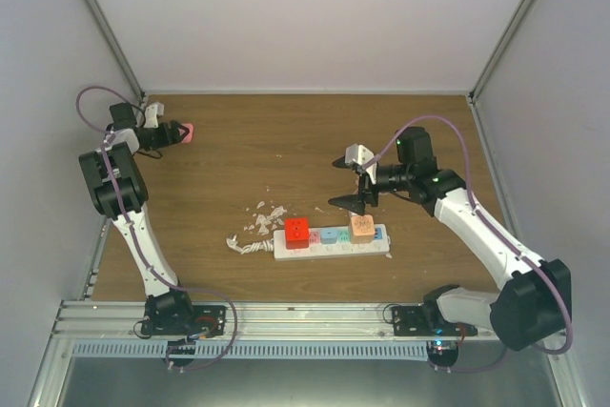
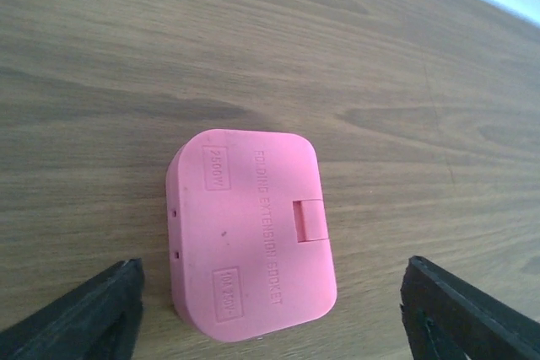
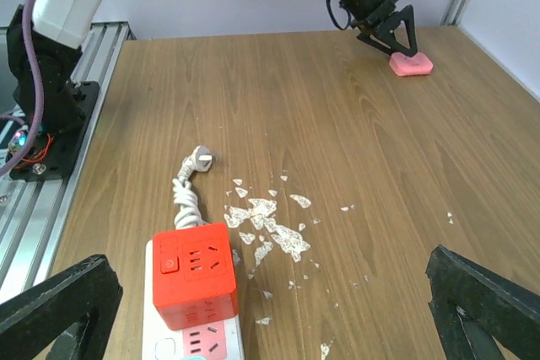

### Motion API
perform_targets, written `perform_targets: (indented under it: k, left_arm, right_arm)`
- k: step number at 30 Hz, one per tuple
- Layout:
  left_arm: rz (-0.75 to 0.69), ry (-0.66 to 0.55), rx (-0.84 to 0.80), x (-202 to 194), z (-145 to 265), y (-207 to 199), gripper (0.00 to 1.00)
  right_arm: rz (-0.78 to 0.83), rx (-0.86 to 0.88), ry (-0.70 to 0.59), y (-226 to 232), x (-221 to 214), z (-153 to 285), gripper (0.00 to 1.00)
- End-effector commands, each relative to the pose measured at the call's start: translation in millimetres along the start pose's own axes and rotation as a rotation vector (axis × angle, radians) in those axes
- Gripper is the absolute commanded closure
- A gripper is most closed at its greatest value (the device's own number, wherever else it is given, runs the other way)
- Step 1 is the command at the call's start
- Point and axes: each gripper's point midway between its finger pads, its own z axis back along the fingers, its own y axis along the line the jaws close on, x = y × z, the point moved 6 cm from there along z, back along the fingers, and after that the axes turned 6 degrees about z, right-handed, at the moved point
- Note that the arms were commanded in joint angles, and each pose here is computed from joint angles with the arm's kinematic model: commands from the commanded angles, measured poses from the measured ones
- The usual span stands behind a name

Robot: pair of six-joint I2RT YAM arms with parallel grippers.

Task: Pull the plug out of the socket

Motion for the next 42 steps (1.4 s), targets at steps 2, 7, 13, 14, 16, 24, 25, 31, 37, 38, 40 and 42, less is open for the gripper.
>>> perform_targets:
  k: [2,7,13,14,16,24,25,31,37,38,40,42]
  left_arm:
    - [-0.098,-0.051,0.039,22.4,27.6,-14.4,0.10]
    - [-0.167,-0.060,0.046,20.4,44.2,-28.8,0.01]
    - [-0.311,-0.046,0.050,17.7,61.9,-61.7,0.01]
    - [-0.342,-0.049,0.040,17.3,66.4,-72.4,0.01]
    - [-0.387,-0.044,0.014,10.8,72.2,-88.1,0.01]
    - [-0.613,0.016,-0.168,-40.3,87.6,-167.5,0.01]
    - [-0.645,0.025,-0.187,-49.2,88.6,-177.7,0.01]
    - [-0.795,0.069,-0.378,-103.0,97.7,-241.6,0.01]
    - [-0.901,0.145,-0.535,-153.0,101.9,-286.3,0.01]
    - [-0.913,0.153,-0.548,-159.9,102.1,-290.6,0.01]
    - [-0.932,0.163,-0.570,-173.6,102.0,-296.8,0.01]
    - [-0.956,0.180,-0.593,-188.5,101.1,-302.0,0.01]
  right_arm:
    - [0.022,0.002,0.027,-7.0,-5.5,-2.8,0.00]
    - [0.033,0.011,0.037,-7.8,-12.4,-6.2,0.00]
    - [0.045,-0.019,0.059,-11.2,-22.4,-9.9,0.00]
    - [0.046,-0.010,0.061,-10.6,-24.2,-11.3,0.00]
    - [0.034,-0.002,0.072,-10.4,-29.2,-13.9,0.00]
    - [0.098,0.062,0.124,8.3,-51.9,-22.6,0.00]
    - [0.097,0.074,0.146,10.5,-56.4,-24.5,0.00]
    - [0.098,0.134,0.255,22.9,-80.4,-42.5,0.03]
    - [0.154,0.153,0.379,41.8,-91.2,-62.5,0.09]
    - [0.157,0.158,0.389,43.5,-91.8,-63.9,0.10]
    - [0.161,0.162,0.411,46.1,-94.2,-64.8,0.12]
    - [0.163,0.172,0.429,49.0,-96.3,-64.2,0.14]
